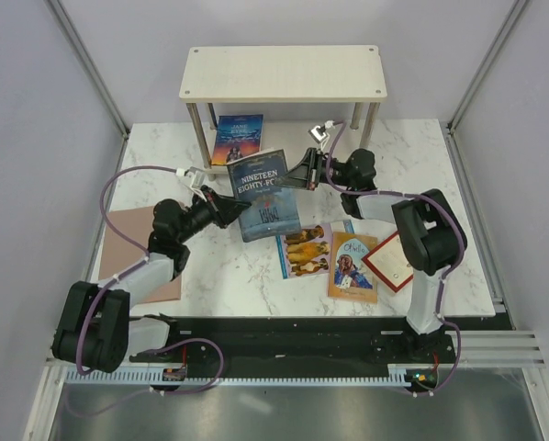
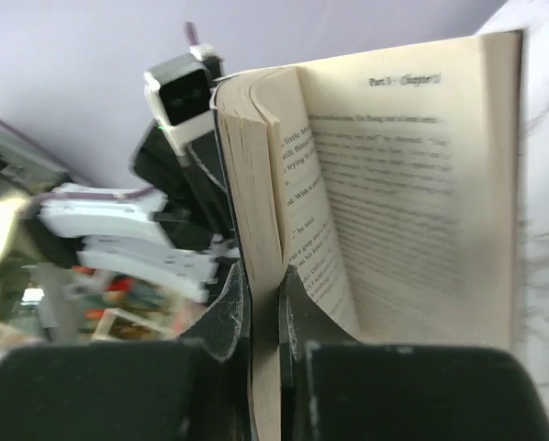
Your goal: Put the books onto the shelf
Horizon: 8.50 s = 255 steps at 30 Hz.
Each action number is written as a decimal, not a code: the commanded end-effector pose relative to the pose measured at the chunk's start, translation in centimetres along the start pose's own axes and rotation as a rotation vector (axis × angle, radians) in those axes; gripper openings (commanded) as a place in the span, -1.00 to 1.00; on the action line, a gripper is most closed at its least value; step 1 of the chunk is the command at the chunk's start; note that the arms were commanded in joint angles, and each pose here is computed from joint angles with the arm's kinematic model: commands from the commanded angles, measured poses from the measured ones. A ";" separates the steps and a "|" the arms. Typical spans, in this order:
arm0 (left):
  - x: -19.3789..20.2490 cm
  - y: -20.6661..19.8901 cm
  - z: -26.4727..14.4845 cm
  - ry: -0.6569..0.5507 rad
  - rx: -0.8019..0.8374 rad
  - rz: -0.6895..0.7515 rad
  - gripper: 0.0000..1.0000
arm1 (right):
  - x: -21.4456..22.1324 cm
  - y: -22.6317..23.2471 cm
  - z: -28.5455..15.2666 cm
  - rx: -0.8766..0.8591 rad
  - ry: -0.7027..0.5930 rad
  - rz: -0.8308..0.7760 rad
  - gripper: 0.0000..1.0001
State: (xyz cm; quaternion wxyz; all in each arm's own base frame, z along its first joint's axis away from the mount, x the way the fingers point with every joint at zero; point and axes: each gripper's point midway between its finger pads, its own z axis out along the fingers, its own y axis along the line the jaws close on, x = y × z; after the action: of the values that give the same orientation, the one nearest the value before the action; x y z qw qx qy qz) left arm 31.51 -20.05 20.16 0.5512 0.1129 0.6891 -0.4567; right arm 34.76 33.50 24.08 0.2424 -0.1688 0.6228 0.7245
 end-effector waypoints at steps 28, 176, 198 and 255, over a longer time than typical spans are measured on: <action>-8.3 -10.3 0.8 0.087 0.635 0.240 -0.96 | 2.7 -0.6 -7.1 0.507 -0.107 -0.532 0.96; -0.1 3.5 -6.4 -0.007 -0.335 0.102 0.99 | -10.0 -14.5 9.7 0.373 -0.028 -0.112 0.03; 1.3 2.2 -4.3 0.053 -0.275 0.121 0.99 | -8.8 -18.7 1.6 0.907 0.028 -0.150 0.51; 5.4 2.2 -1.8 0.171 -0.247 0.093 0.99 | -16.1 -18.3 7.6 0.703 -0.301 -0.368 0.50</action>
State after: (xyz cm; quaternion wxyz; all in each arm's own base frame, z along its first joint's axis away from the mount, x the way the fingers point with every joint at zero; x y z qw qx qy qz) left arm 28.40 -19.05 11.97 0.4820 0.1023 0.8032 -0.3350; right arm 58.01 39.20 14.76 0.4554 -0.0572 0.7926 0.4014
